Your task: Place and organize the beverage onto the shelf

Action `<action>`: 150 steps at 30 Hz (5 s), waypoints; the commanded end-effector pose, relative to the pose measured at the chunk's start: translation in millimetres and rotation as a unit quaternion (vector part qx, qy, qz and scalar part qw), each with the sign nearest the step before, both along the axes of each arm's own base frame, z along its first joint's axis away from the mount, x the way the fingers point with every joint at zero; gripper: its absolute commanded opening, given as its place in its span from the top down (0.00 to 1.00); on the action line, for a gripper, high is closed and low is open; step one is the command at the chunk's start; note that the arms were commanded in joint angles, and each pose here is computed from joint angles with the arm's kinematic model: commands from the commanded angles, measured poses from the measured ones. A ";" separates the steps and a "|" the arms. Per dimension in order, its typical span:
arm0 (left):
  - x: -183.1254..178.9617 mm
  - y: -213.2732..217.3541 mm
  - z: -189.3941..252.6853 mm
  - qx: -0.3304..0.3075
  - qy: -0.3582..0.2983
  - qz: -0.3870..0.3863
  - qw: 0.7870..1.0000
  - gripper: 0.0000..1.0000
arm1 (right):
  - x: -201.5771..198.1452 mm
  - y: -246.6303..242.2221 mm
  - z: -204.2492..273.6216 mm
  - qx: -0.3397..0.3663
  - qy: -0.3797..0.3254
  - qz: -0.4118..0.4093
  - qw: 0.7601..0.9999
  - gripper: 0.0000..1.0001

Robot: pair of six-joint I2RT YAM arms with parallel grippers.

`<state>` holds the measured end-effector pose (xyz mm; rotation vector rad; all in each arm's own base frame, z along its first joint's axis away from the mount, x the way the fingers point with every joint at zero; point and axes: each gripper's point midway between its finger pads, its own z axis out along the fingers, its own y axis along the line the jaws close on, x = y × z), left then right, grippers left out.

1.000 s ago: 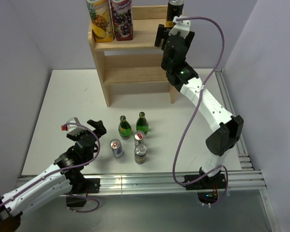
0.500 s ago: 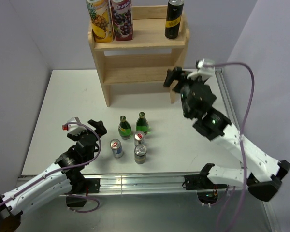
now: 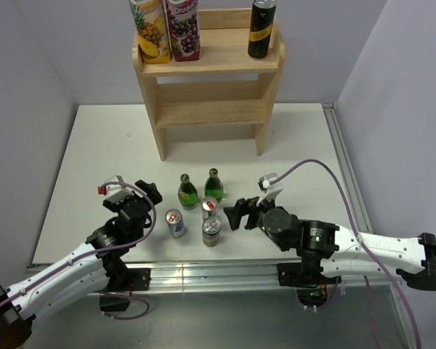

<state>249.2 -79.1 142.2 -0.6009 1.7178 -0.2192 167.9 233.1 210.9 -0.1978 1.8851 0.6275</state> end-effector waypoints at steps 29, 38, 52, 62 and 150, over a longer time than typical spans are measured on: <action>3.3 -3.2 9.2 -0.017 -0.016 -0.001 1.000 0.01 | -56.0 88.8 -122.3 -0.033 0.035 0.014 0.999 0.01; 2.5 -2.7 10.0 -0.020 -0.019 -0.002 1.000 0.01 | -23.1 80.7 -136.2 -0.069 -0.029 -0.130 0.989 0.01; 5.5 -6.9 7.9 -0.010 -0.010 -0.006 1.000 0.01 | 0.0 67.4 -152.2 -0.074 -0.072 -0.234 0.967 0.01; 3.3 -3.9 9.1 -0.016 -0.016 -0.004 1.000 0.01 | 5.6 68.9 -154.7 -0.081 -0.061 -0.217 0.971 0.42; 4.3 -5.6 7.6 -0.014 -0.012 -0.005 1.000 0.01 | 286.6 1.3 345.9 -0.052 -0.258 -0.226 0.938 1.00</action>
